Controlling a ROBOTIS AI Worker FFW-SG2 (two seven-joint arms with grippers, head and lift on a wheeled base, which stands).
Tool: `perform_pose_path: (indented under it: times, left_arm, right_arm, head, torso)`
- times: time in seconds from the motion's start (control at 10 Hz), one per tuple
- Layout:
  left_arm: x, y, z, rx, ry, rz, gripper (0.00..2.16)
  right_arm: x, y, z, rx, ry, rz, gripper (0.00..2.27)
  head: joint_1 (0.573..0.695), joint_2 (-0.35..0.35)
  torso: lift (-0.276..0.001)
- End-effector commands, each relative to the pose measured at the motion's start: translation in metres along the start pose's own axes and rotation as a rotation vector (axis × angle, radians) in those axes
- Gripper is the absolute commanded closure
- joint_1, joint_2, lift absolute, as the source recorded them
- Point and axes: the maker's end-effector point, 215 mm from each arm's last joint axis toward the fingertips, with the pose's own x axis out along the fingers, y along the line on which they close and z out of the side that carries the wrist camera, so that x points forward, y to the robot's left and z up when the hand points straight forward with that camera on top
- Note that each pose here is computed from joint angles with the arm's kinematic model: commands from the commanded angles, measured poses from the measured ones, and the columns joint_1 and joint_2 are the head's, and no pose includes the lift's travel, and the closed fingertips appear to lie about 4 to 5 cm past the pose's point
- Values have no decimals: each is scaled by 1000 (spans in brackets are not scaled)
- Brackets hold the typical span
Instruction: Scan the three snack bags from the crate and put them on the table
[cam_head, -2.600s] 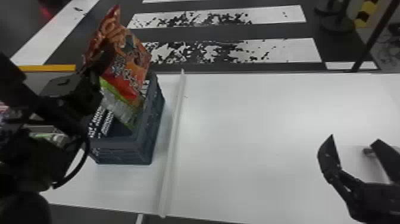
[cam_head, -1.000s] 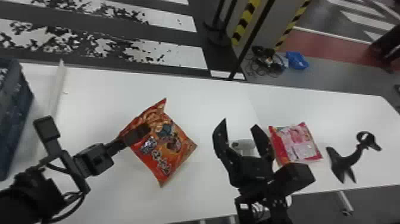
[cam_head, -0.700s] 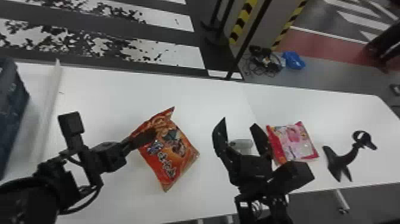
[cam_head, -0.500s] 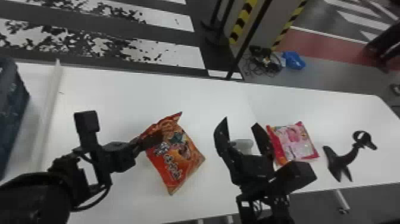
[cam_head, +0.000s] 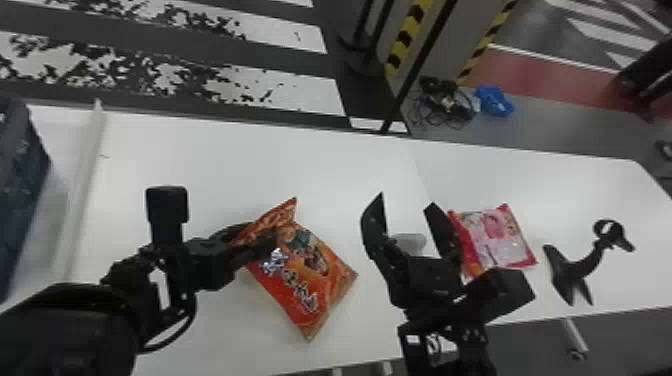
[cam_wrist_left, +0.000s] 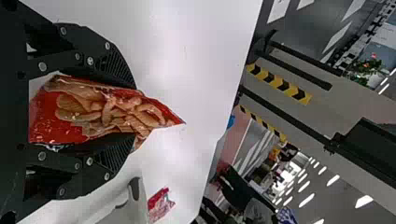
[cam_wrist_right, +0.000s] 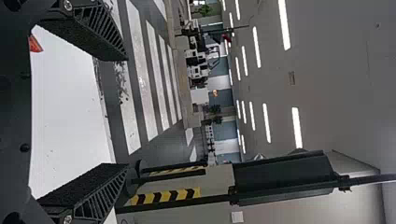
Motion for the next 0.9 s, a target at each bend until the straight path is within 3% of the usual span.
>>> perform_pose_path:
  times: [0.0, 0.3, 0.5, 0.8]
  left_arm:
    - [3, 13, 17, 188, -40, 106, 29]
    - [-20, 34, 64, 202, -141, 172, 36]
    - [-65, 38, 97, 178, -245, 206, 36]
    - [-149, 37, 135, 140, -390, 257, 36]
  right_arm:
    - [0, 1, 2, -2, -3, 4, 70]
    - [-3, 1, 2, -2, 2, 5, 70]
    - [-5, 2, 2, -3, 5, 7, 70]
    - [-4, 4, -16, -27, 57, 20, 70]
  head:
    - [695, -350]
    - [695, -350]
    - [695, -344]
    - [695, -276]
  torso:
    - [-94]
    - [-94]
    - [-94]
    - [-94]
